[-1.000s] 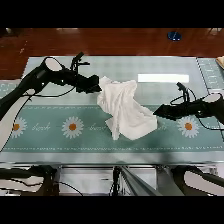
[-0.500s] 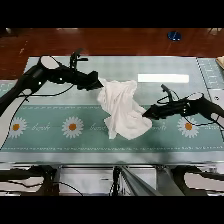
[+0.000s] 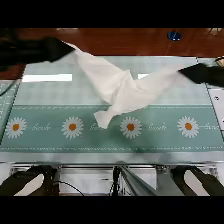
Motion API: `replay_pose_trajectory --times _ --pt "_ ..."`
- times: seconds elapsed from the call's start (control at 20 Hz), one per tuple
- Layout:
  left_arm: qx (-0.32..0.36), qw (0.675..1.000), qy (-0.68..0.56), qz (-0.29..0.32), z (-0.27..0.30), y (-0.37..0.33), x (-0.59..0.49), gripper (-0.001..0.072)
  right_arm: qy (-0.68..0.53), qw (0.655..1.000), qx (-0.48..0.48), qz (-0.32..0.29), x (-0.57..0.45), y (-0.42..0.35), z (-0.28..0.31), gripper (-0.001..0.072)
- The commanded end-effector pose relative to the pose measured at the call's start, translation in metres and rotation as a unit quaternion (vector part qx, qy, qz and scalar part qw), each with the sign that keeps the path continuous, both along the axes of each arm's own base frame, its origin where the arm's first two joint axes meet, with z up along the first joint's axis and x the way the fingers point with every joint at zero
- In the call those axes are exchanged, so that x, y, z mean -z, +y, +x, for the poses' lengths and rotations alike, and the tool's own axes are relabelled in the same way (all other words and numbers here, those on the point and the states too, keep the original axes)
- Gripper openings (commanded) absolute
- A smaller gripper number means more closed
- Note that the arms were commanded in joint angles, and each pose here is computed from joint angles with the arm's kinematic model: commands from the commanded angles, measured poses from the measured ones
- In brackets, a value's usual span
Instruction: Fold the shirts.
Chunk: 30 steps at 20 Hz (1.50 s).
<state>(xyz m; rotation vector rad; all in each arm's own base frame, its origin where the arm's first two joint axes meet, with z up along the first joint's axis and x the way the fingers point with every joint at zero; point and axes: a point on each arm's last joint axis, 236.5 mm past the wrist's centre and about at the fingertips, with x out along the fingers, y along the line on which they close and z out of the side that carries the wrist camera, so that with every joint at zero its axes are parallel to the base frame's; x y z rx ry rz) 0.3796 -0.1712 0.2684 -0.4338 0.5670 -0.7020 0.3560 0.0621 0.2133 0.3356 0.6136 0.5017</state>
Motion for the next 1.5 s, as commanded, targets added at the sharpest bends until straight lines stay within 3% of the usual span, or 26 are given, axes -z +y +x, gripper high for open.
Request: replay_pose_trajectory --times 0.0,0.25,0.45,0.9,1.05,1.2,1.3,1.45 --pt "-0.069 0.992 -0.100 0.045 -0.049 0.053 -0.062 0.0023 -0.104 0.987 0.110 -0.054 -0.087 -0.041 -0.025 0.0027" --pt "-0.150 0.972 -0.128 0.128 -0.116 0.093 -0.079 0.0022 -0.186 0.971 0.142 -0.049 -0.169 -0.029 -0.066 0.0027" --pt "-0.208 0.944 -0.136 0.218 -0.167 0.120 -0.083 0.0022 -0.171 0.965 0.178 -0.082 -0.192 -0.035 -0.098 0.0026" --pt "-0.239 0.894 -0.286 0.248 -0.253 0.105 -0.198 0.0021 0.007 0.990 0.124 -0.064 -0.153 0.013 -0.182 0.0026" --pt "-0.213 0.926 -0.154 0.270 -0.244 0.113 -0.139 0.0021 0.061 0.987 0.131 -0.065 -0.133 0.007 -0.188 0.0026" --pt "-0.139 0.947 0.044 0.287 -0.220 0.121 -0.038 0.0021 0.134 0.981 0.123 -0.064 -0.090 -0.009 -0.166 0.0026" --pt "-0.117 0.955 0.100 0.254 -0.193 0.117 0.009 0.0021 0.223 0.968 0.106 -0.054 -0.029 -0.016 -0.159 0.0025" --pt "-0.107 0.978 0.077 0.164 -0.130 0.096 0.046 0.0021 0.330 0.942 0.052 -0.025 0.065 -0.004 -0.158 0.0025"
